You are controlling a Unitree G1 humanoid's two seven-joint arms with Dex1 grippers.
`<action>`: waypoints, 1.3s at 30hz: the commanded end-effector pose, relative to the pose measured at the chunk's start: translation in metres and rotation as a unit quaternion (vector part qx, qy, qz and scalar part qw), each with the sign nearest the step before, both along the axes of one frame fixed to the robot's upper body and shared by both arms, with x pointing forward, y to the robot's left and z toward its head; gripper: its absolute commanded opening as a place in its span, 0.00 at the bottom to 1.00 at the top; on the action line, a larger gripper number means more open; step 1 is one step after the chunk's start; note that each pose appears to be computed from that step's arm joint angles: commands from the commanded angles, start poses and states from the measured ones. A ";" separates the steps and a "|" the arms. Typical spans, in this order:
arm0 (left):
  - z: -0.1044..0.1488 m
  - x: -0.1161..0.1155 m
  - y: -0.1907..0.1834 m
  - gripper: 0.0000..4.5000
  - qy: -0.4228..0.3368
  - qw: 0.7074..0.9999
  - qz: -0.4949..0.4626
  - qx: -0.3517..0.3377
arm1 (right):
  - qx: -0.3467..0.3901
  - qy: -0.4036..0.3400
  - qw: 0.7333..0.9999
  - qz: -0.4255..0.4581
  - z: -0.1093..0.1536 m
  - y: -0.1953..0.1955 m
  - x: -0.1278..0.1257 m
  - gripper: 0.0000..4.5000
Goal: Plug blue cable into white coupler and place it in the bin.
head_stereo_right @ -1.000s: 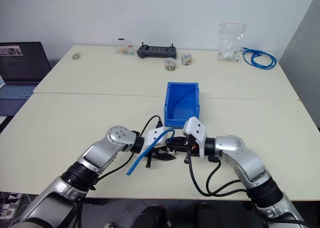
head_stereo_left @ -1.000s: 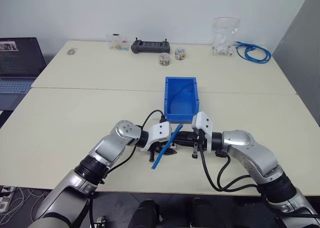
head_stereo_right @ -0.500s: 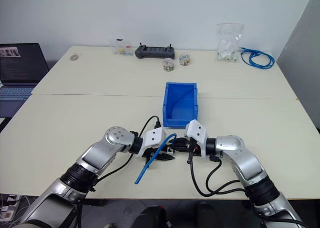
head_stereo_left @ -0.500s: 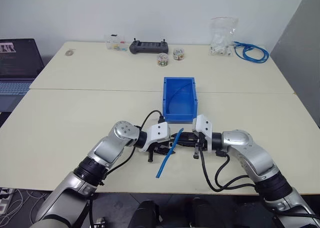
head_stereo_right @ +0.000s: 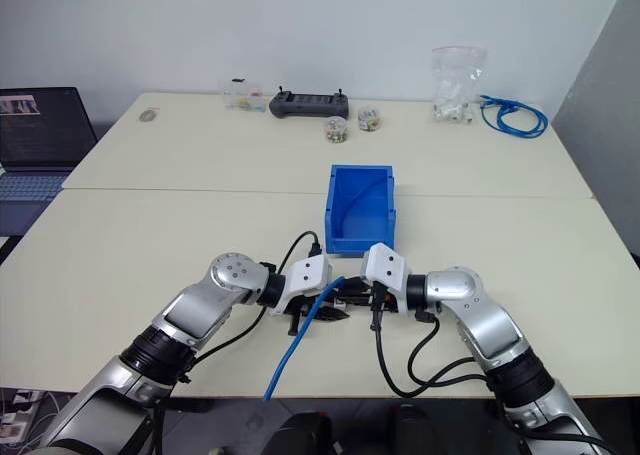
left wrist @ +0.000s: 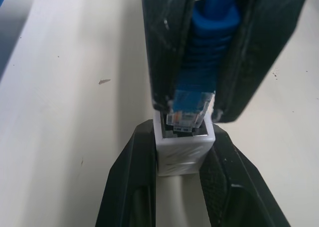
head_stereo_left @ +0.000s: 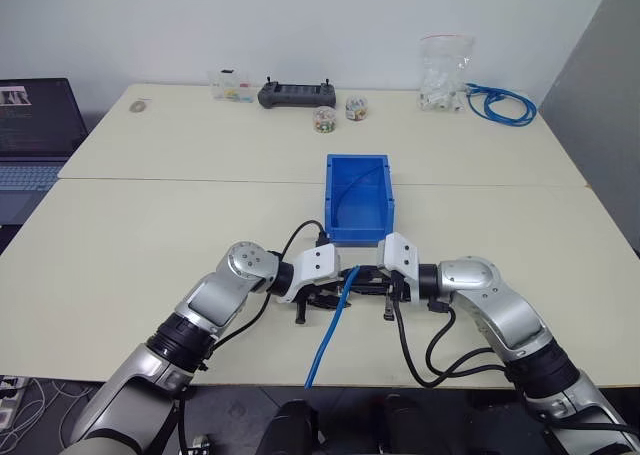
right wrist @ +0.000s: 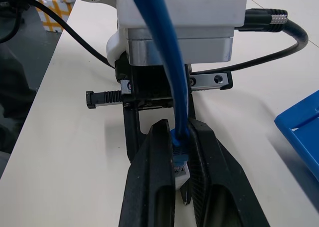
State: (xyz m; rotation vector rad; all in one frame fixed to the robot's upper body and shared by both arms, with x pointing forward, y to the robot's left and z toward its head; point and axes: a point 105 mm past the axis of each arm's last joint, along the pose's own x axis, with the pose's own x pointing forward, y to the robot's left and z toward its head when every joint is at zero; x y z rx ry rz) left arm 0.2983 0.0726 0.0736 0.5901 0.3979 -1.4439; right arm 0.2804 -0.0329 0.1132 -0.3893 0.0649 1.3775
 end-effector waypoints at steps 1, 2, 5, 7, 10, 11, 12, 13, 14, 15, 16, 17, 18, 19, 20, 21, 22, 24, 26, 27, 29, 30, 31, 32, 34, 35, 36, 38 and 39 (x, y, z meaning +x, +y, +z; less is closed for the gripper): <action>-0.013 -0.005 0.005 0.18 0.016 1.000 0.000 0.022 | -0.025 0.022 0.999 0.012 -0.014 -0.001 -0.003 0.02; -0.013 -0.005 0.006 0.18 0.016 1.000 -0.001 0.023 | -0.025 0.027 0.999 0.011 -0.014 -0.001 -0.003 0.02; -0.013 -0.005 0.005 0.18 0.015 1.000 -0.004 0.023 | -0.019 0.050 0.998 0.022 -0.013 0.002 -0.005 0.02; -0.012 -0.005 0.005 0.18 0.014 1.000 -0.006 0.023 | -0.021 0.063 0.997 0.035 -0.014 0.003 -0.008 0.02; -0.012 -0.005 0.004 0.18 0.012 1.000 -0.009 0.022 | -0.030 0.077 0.995 0.051 -0.018 0.005 -0.009 0.02; -0.012 -0.005 0.004 0.18 0.011 1.000 -0.010 0.022 | -0.031 0.081 0.995 0.052 -0.019 0.006 -0.009 0.02; -0.012 -0.005 0.004 0.18 0.011 1.000 -0.011 0.021 | -0.034 0.084 0.994 0.054 -0.020 0.006 -0.008 0.02; -0.012 -0.005 0.003 0.18 0.010 1.000 -0.011 0.021 | -0.037 0.084 0.994 0.055 -0.021 0.006 -0.006 0.02; -0.011 -0.005 0.004 0.18 0.010 1.000 -0.011 0.021 | -0.040 0.083 0.994 0.055 -0.022 0.006 -0.005 0.02; -0.011 -0.005 0.004 0.18 0.010 1.000 -0.011 0.021 | -0.042 0.082 0.994 0.056 -0.023 0.006 -0.004 0.02; -0.011 -0.005 0.004 0.18 0.010 1.000 -0.010 0.020 | -0.045 0.077 0.994 0.057 -0.023 0.006 -0.002 0.02; -0.011 -0.005 0.004 0.18 0.010 1.000 -0.010 0.020 | -0.048 0.072 0.994 0.060 -0.023 0.007 -0.001 0.02; -0.011 -0.005 0.004 0.18 0.009 1.000 -0.009 0.019 | -0.051 0.068 0.994 0.063 -0.023 0.007 -0.001 0.02; -0.011 -0.005 0.004 0.18 0.010 1.000 -0.008 0.019 | -0.053 0.065 0.994 0.066 -0.023 0.008 -0.001 0.02; -0.011 -0.005 0.004 0.18 0.010 1.000 -0.007 0.019 | -0.054 0.065 0.994 0.069 -0.023 0.008 -0.002 0.02; -0.011 -0.005 0.004 0.18 0.010 1.000 -0.006 0.018 | -0.053 0.067 0.994 0.073 -0.024 0.009 -0.004 0.02; -0.011 -0.005 0.004 0.18 0.010 1.000 -0.005 0.018 | -0.053 0.070 0.993 0.077 -0.024 0.010 -0.007 0.02; -0.011 -0.005 0.004 0.18 0.010 1.000 -0.002 0.016 | -0.063 0.080 0.991 0.086 -0.032 0.011 -0.012 0.02; -0.011 -0.005 0.004 0.18 0.011 1.000 -0.001 0.015 | -0.075 0.095 0.988 0.093 -0.041 0.012 -0.018 0.02; -0.011 -0.005 0.004 0.18 0.011 1.000 -0.001 0.015 | -0.077 0.104 0.987 0.094 -0.044 0.012 -0.020 0.02; -0.011 -0.005 0.004 0.18 0.011 1.000 -0.002 0.015 | -0.081 0.129 0.984 0.090 -0.051 0.013 -0.021 0.02; -0.011 -0.005 0.003 0.18 0.011 1.000 -0.002 0.015 | -0.086 0.139 0.983 0.088 -0.056 0.012 -0.021 0.02; -0.010 -0.005 0.004 0.18 0.011 1.000 -0.002 0.015 | -0.090 0.148 0.981 0.084 -0.059 0.012 -0.020 0.02; -0.010 -0.005 0.004 0.18 0.012 1.000 -0.003 0.015 | -0.093 0.153 0.980 0.082 -0.061 0.011 -0.019 0.02; -0.010 -0.005 0.004 0.18 0.011 1.000 -0.003 0.015 | -0.099 0.161 0.979 0.076 -0.064 0.010 -0.017 0.02; -0.010 -0.005 0.004 0.18 0.011 1.000 -0.003 0.015 | -0.101 0.164 0.979 0.074 -0.065 0.009 -0.016 0.02; -0.010 -0.004 0.004 0.18 0.011 1.000 -0.002 0.016 | -0.102 0.167 0.978 0.071 -0.065 0.009 -0.015 0.02; -0.010 -0.005 0.004 0.18 0.011 1.000 -0.002 0.016 | -0.102 0.173 0.977 0.070 -0.065 0.009 -0.014 0.02; -0.010 -0.005 0.004 0.18 0.011 1.000 -0.002 0.015 | -0.105 0.172 0.977 0.070 -0.066 0.009 -0.013 0.02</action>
